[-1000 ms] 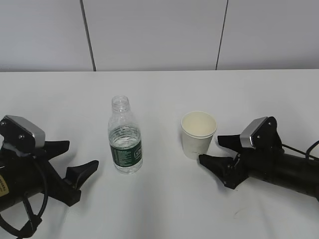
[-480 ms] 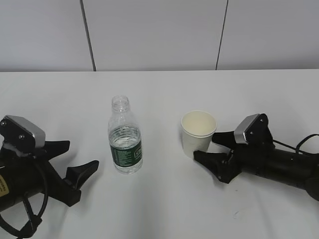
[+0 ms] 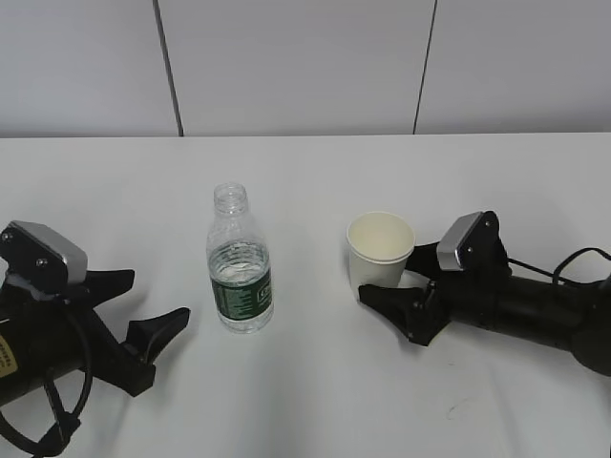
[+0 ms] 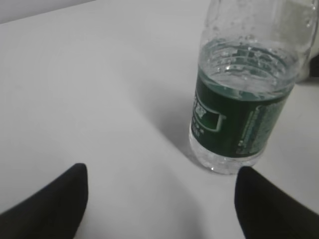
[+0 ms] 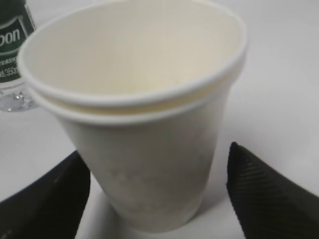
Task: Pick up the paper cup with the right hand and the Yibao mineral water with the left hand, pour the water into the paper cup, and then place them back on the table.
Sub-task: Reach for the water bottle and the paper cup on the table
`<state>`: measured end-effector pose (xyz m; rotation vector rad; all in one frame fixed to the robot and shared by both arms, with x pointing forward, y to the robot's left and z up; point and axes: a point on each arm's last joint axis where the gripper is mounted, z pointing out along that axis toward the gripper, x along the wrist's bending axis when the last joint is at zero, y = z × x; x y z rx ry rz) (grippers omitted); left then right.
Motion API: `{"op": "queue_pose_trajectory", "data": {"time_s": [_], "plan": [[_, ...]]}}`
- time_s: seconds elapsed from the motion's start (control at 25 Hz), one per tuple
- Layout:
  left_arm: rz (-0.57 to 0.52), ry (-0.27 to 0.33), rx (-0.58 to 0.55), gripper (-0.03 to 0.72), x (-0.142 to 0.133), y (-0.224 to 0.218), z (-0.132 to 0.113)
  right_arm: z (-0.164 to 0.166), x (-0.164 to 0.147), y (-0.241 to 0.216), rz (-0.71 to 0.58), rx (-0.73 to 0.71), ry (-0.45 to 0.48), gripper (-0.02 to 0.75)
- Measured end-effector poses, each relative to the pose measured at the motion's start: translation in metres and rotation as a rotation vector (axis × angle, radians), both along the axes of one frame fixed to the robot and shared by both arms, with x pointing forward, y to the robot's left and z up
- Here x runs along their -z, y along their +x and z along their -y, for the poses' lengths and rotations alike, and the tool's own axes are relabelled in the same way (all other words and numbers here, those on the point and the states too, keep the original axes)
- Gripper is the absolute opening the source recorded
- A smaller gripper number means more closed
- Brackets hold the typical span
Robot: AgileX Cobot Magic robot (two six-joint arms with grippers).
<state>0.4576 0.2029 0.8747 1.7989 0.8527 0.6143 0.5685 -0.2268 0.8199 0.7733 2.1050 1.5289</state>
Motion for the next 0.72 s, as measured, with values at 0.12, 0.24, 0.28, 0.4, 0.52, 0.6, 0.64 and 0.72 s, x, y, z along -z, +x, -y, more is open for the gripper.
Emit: {"op": "queue_pose_trajectory", "data": {"time_s": [0.12,0.24,0.28,0.4,0.52,0.6,0.64,0.72], "plan": [[0.000,0.000,0.001,0.549,0.000,0.000,0.000,-0.011,-0.002,0.003,0.018,-0.027,0.002,0.666],[0.000,0.000,0.001,0.549,0.000,0.000,0.000,-0.014,-0.004,0.007,0.026,-0.005,0.009,0.665],[0.000,0.000,0.001,0.549,0.000,0.000,0.000,-0.013,-0.004,0.007,0.026,0.007,0.011,0.665],[0.000,0.000,0.001,0.549,0.000,0.000,0.000,-0.013,-0.004,0.008,0.026,0.019,0.014,0.656],[0.000,0.001,0.018,0.549,0.000,-0.001,0.001,-0.013,-0.004,0.008,0.026,0.012,0.013,0.609],[0.001,0.003,0.042,0.549,0.000,-0.002,0.003,-0.013,-0.004,0.008,0.026,0.010,0.012,0.564],[0.001,0.003,0.057,0.549,0.000,-0.003,0.004,-0.013,-0.004,0.008,0.026,0.010,0.012,0.550],[0.002,0.005,0.084,0.549,0.000,-0.004,0.005,-0.013,-0.004,0.007,0.026,0.009,0.012,0.531]]}}
